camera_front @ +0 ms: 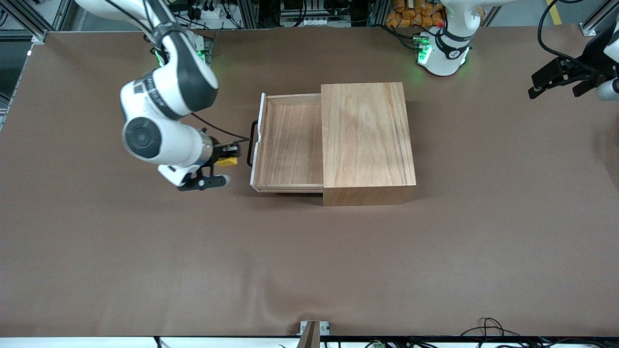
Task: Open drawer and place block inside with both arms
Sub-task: 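Carry the yellow cube with the right gripper over the open drawer, then lower the cube into the drawer and open the right gripper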
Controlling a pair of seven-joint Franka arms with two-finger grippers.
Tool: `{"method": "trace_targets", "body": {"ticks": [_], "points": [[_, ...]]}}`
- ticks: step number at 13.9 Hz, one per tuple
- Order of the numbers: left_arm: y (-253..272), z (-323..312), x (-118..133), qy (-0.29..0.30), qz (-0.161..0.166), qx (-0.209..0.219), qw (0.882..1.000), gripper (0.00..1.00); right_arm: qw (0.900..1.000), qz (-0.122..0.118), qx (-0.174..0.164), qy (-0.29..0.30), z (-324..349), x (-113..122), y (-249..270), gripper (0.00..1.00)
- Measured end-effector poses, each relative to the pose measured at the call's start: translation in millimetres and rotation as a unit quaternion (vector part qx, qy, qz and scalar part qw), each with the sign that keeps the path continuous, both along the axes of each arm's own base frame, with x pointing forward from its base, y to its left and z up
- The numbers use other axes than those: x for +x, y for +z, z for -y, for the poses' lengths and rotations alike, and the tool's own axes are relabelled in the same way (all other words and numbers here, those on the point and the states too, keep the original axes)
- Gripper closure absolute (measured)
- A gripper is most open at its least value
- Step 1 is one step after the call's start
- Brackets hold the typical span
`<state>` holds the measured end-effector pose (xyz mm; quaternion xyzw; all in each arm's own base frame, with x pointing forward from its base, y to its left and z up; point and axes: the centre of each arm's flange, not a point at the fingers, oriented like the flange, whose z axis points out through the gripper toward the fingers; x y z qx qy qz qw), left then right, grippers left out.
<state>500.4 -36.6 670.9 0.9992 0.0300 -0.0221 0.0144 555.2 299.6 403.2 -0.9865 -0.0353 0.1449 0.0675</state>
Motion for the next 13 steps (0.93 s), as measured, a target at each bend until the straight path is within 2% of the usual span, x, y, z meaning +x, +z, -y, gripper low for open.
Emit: {"method": "trace_targets", "body": {"ticks": [3, 5, 8, 13], "points": [[3.9, -1.9, -5.2, 0.002, -0.002, 0.001, 1.0, 0.0, 1.0, 0.022, -0.004, -0.015, -57.5, -25.4, -5.6, 0.44], [6.8, -3.7, -7.9, 0.004, -0.001, 0.001, 1.0, 0.0, 0.999, 0.031, 0.005, -0.021, -77.1, -33.9, -7.7, 0.44], [9.1, -4.9, -10.8, 0.005, -0.002, 0.001, 1.0, 0.0, 0.999, 0.032, 0.028, -0.03, -92.5, -37.3, -14.7, 0.44], [9.0, -4.8, -11.3, 0.005, -0.002, 0.001, 1.0, 0.0, 1.0, 0.017, 0.016, -0.017, -124.0, -54.7, -56.3, 0.44]]}}
